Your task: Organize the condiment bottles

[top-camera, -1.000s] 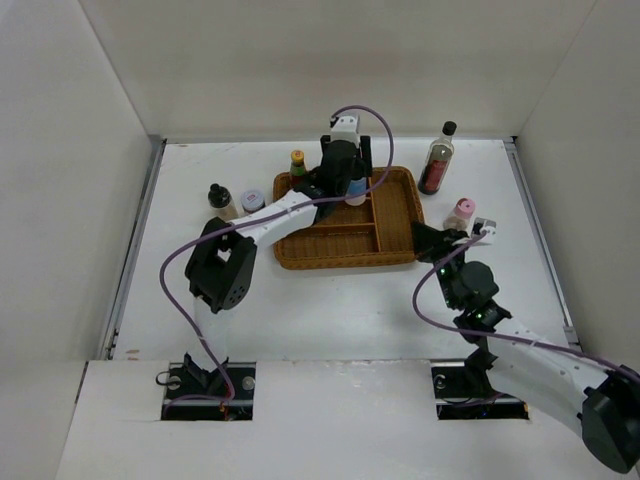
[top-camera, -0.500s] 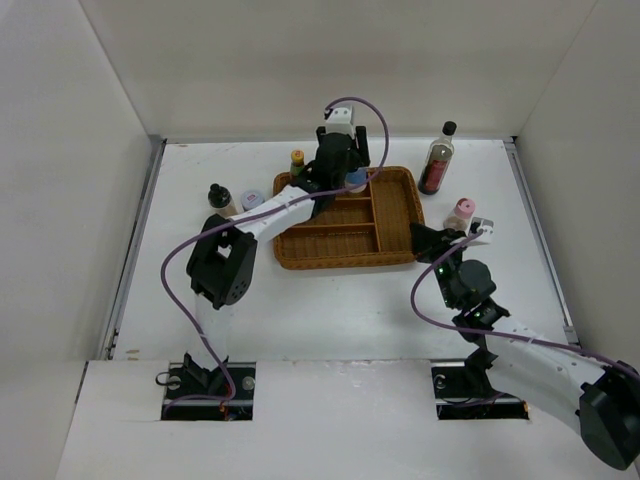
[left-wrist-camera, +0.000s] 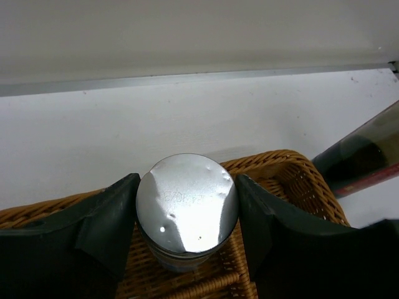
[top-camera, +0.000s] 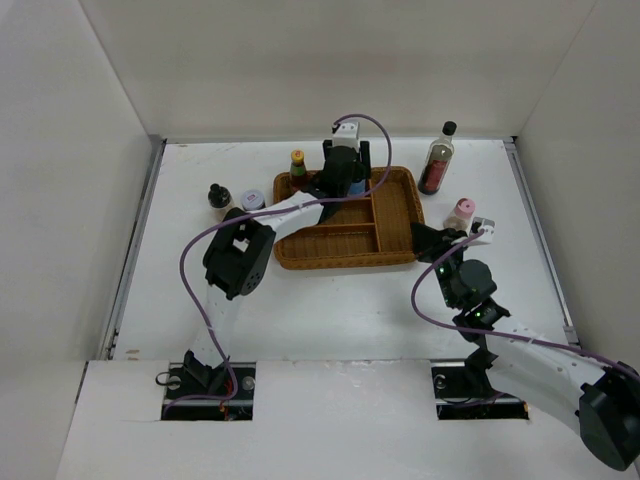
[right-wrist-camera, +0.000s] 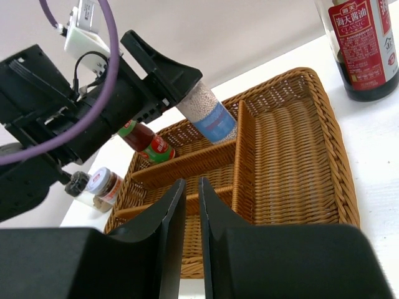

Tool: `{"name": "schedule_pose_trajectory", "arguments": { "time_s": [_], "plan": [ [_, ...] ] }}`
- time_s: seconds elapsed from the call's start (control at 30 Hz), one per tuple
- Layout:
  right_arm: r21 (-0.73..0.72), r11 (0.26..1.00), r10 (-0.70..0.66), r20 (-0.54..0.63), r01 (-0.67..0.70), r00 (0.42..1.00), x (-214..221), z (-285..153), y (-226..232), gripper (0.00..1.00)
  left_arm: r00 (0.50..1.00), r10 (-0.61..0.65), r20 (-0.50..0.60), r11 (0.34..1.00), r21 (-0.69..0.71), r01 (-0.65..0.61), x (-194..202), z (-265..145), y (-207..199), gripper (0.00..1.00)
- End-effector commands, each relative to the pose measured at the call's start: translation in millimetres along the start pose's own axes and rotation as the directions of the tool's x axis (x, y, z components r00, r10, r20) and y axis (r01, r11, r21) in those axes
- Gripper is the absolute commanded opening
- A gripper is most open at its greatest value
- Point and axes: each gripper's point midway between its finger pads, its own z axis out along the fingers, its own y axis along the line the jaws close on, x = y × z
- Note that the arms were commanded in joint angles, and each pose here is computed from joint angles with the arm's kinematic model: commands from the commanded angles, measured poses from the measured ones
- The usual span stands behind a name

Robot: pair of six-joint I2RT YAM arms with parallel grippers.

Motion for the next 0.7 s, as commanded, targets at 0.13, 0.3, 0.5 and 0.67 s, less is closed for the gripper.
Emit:
{"name": "schedule_pose_trajectory", "arguments": {
  "time_s": [0.13, 0.3, 0.5, 0.67],
  "plan": [
    [-0.040, 0.999, 0.039, 0.056, -0.036, 0.998, -17, 2, 12, 0.22, 0.984, -0.041, 0.172, 0.999, 0.029, 0.036, -48, -23, -16, 0.67],
    [-0.038, 0.999, 0.039, 0.055, -0.037, 0.998, -17, 2, 11, 0.22, 0.976, -0.057, 0.210, 0.998, 0.050, 0.047, -79, -55, -21, 0.87],
    [-0.036, 0.999, 0.043, 0.054, -0.041, 0.998, -16, 2, 11, 0.22, 0.967, -0.079, 0.243, 0.995, 0.079, 0.062, -118, -112, -18, 0.90],
    [-0.037, 0.998, 0.047, 0.053, -0.045, 0.997, -16, 2, 11, 0.24, 0.976, -0.109, 0.189, 0.991, -0.051, 0.120, -93, -166, 40, 0.84]
  ]
}}
